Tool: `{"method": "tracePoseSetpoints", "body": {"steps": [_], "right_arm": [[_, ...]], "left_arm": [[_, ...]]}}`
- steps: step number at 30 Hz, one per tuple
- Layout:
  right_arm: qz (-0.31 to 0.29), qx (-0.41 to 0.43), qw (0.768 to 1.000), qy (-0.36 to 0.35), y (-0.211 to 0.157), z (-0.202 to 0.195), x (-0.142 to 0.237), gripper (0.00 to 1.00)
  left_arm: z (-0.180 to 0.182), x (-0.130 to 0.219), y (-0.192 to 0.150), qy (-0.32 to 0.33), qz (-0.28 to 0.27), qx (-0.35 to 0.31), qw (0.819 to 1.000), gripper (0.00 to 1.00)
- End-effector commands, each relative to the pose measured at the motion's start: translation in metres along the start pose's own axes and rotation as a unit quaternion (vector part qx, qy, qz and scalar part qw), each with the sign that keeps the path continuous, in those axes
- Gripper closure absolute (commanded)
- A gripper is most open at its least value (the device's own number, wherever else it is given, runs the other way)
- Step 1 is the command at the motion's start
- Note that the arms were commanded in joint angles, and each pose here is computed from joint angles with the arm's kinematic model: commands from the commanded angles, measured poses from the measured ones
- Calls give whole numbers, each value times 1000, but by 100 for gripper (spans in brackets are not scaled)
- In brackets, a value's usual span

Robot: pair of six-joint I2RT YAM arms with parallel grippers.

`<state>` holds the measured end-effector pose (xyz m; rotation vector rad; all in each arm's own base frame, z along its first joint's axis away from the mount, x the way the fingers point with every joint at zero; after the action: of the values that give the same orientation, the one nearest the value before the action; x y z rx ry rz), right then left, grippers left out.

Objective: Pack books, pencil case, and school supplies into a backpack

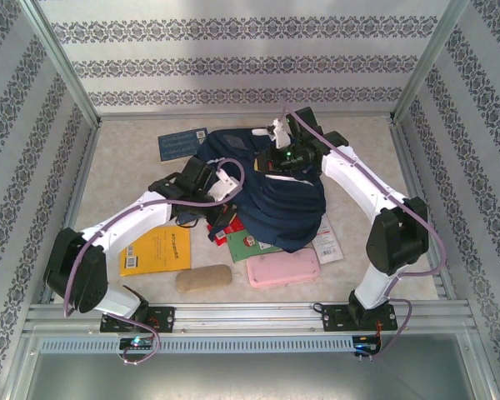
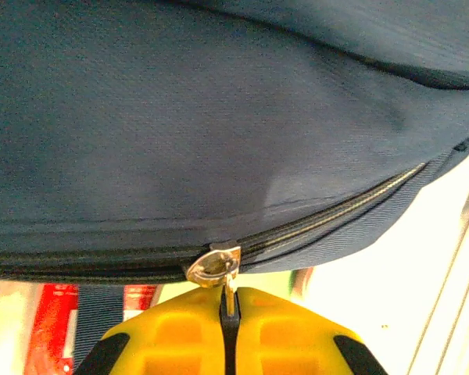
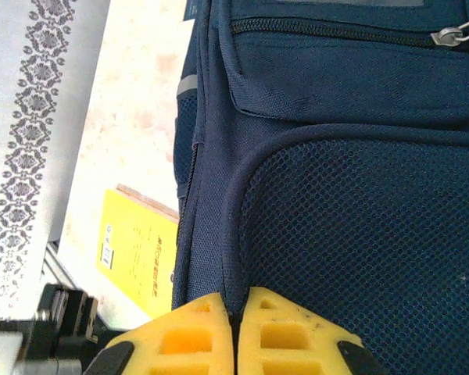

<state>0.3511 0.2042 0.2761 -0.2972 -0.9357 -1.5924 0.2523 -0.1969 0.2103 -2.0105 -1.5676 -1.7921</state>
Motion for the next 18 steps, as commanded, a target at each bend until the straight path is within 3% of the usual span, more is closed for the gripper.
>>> {"method": "tracePoseSetpoints", "body": {"steps": [1, 18], "right_arm": [[-69, -2, 998, -7, 22, 7, 3, 100], [-152, -155, 976, -25, 26, 0, -1, 100]], "left_arm": [[-20, 6, 6, -33, -1, -16, 999, 97], [-52, -9, 26, -53, -24, -20, 998, 97]]}}
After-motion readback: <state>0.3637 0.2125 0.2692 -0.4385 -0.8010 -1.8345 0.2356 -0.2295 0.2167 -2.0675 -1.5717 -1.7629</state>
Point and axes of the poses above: each hand's point on the last joint's axis, 136 mm out from that joint toward the fingers, its own x axis back along the fingers, its own z axis along the line the jaws close on, y = z × x, the point moved 9 cm from there along x, back along the fingers, and after that the axes turned 1 degree about x, right-handed, at the moved point
